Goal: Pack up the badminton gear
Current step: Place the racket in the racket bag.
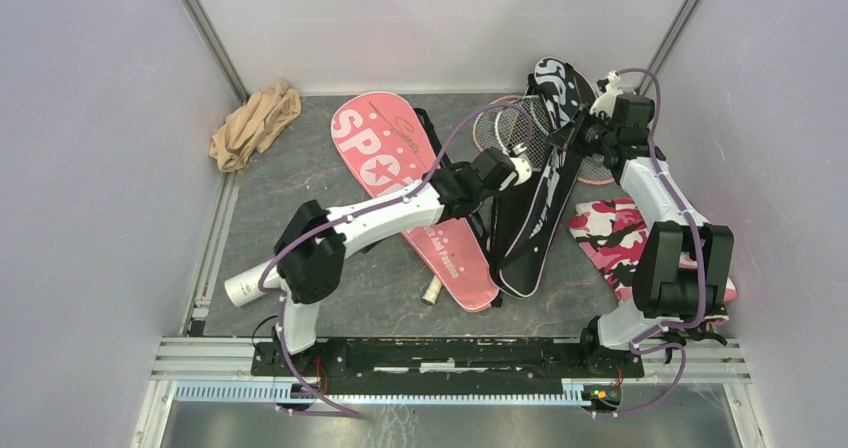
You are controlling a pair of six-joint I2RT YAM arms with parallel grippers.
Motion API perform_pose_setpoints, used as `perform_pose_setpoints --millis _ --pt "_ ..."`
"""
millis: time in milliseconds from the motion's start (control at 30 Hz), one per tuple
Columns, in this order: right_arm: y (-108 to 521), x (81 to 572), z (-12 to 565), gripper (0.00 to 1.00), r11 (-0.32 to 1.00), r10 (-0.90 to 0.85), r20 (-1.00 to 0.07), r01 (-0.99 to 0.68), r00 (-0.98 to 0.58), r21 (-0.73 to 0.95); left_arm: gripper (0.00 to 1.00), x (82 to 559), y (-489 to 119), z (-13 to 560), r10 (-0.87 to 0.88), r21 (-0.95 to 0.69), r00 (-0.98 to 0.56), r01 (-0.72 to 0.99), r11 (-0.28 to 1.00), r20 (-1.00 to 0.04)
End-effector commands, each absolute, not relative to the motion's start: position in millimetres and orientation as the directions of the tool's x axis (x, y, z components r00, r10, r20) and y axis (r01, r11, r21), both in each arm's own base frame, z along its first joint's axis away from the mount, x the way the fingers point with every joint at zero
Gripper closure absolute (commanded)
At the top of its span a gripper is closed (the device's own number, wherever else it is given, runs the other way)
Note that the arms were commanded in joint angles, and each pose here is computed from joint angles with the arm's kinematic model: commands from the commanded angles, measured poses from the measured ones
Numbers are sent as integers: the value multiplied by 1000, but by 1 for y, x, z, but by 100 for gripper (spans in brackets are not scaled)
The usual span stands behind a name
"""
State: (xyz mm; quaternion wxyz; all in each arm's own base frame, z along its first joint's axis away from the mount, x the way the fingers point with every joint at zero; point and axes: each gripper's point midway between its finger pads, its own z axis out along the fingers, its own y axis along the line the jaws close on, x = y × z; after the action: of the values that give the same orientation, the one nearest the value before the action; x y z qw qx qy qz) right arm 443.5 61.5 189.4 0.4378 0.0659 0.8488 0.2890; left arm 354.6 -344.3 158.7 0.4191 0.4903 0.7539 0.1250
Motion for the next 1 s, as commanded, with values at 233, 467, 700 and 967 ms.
perform_pose_setpoints --millis 233,467,700,967 --pt "80 445 197 100 789 317 -741 -268 -592 552 98 398 -473 176 604 373 -143 670 642 -784" --pt "76 439 184 100 797 301 -729 -258 -614 546 96 395 -522 144 476 189 -190 745 639 -858" --pt "68 437 186 100 795 306 -732 -259 -608 548 71 371 -518 124 457 43 -271 823 567 -847" --pt "66 437 195 100 790 265 -750 -309 -606 529 30 348 -477 120 463 -82 -340 867 492 -818"
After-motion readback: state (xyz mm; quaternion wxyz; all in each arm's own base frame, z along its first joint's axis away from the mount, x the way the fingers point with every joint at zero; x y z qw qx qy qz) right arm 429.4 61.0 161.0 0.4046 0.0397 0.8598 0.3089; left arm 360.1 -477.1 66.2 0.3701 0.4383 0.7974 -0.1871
